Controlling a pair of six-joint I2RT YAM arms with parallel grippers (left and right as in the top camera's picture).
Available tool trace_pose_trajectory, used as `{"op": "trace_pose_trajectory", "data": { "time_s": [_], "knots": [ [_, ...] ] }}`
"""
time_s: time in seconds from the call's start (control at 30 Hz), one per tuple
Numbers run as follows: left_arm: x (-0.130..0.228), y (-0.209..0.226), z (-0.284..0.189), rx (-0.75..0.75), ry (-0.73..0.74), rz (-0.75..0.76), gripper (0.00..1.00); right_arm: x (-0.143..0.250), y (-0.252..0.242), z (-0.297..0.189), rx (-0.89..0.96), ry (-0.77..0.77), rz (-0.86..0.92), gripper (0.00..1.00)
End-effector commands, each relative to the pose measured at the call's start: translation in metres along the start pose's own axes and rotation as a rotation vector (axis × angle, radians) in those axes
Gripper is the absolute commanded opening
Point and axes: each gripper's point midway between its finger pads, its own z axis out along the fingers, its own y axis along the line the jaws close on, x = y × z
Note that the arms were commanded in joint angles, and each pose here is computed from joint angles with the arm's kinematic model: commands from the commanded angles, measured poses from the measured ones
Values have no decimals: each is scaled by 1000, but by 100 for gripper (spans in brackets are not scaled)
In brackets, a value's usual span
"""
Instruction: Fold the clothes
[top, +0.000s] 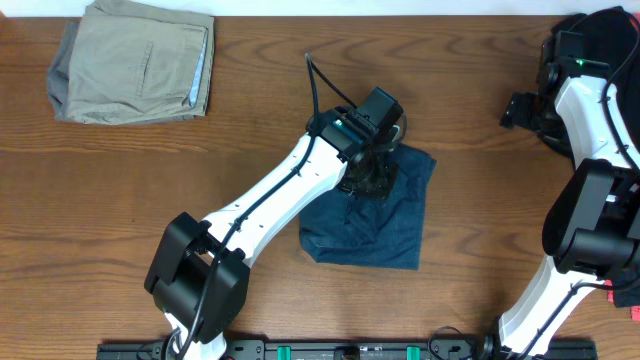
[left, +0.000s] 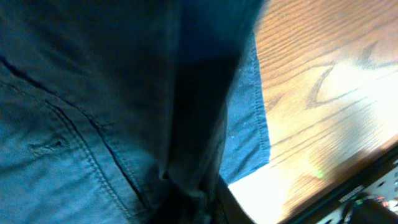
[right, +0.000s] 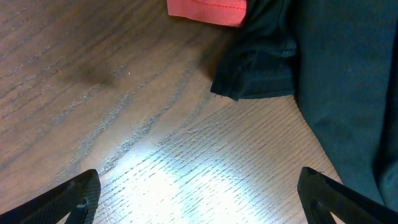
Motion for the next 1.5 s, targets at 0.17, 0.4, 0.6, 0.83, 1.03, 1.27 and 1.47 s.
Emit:
{"op": "trace_pose_trajectory", "data": {
  "time_s": [0.17,0.4,0.6,0.83,1.03,1.27,1.47],
  "knots": [
    [14,-27,1,119,60,2,27,0,1,1,8,1,13,99],
    [20,-35,-3,167,84,4,25,0,1,1,8,1,13,99],
    [19,-10,-2,47,74,-14,23,0,1,1,8,1,13,99],
    [40,13,15,-35,136,-41,10,0,0,1,8,1,14,99],
    [70,42,42,-107,209,-71,8,0,0,1,8,1,13,99],
    [91,60,69,-124,222,-112,6,0,0,1,8,1,14,99],
    [110,68,77,-145,265,-147,6,0,0,1,8,1,14,99]
  ]
}}
